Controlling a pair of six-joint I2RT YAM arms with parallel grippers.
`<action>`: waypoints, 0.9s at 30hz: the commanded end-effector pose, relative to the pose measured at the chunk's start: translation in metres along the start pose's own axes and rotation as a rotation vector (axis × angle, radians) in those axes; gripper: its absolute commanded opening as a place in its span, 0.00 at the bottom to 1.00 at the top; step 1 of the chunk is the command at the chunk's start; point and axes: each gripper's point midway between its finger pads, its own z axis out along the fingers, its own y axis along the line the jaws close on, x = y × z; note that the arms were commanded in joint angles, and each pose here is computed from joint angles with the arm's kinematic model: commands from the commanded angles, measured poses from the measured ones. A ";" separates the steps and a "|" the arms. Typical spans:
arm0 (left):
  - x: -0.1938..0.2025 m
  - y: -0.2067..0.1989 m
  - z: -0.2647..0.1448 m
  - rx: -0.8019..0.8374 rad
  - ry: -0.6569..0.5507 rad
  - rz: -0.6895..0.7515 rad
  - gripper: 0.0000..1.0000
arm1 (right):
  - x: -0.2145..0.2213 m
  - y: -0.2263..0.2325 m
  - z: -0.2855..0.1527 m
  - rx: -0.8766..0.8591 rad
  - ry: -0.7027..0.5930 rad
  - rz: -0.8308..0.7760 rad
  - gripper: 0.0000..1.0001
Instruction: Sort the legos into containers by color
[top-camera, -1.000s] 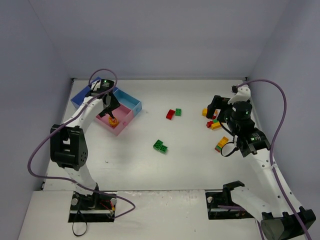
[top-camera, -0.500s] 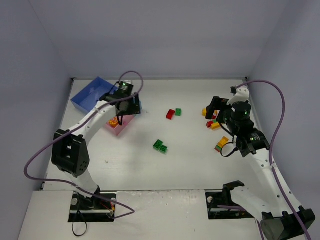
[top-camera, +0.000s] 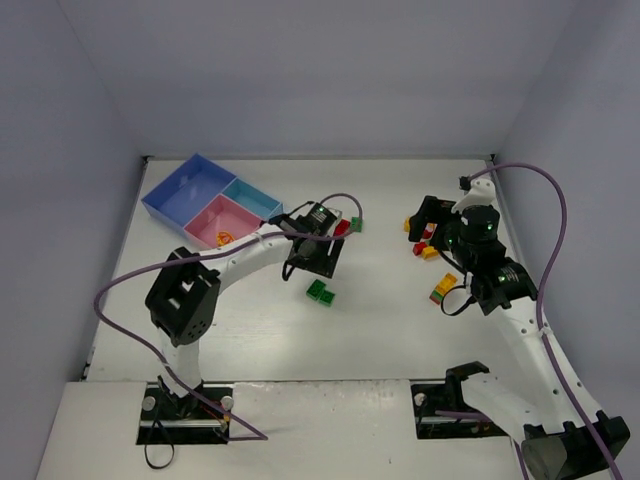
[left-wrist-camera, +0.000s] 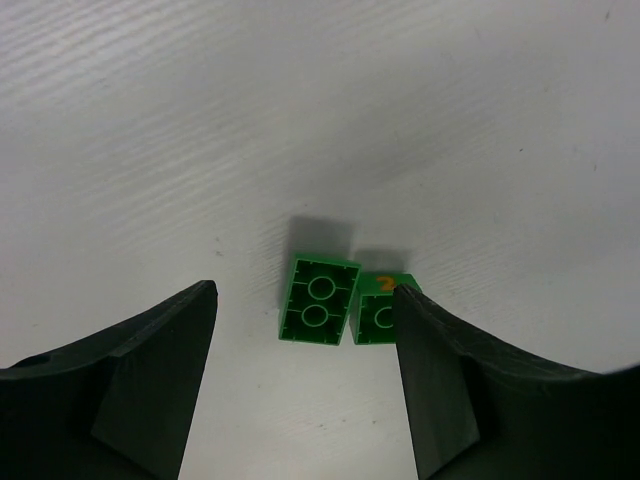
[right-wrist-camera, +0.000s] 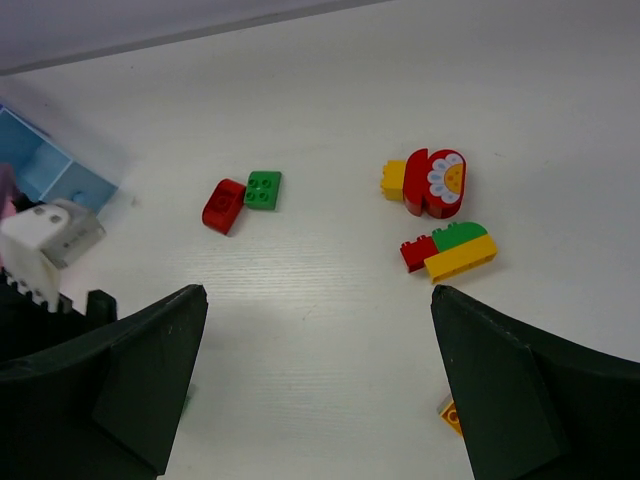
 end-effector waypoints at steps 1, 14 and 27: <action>-0.008 -0.015 -0.003 0.013 -0.041 0.004 0.65 | -0.013 0.008 -0.001 -0.034 -0.046 0.022 0.91; 0.048 0.013 -0.013 0.037 -0.023 0.216 0.65 | -0.006 0.006 -0.005 -0.033 -0.033 0.019 0.91; 0.033 0.005 0.025 0.036 -0.078 0.227 0.65 | -0.007 0.009 -0.004 -0.044 -0.026 0.017 0.91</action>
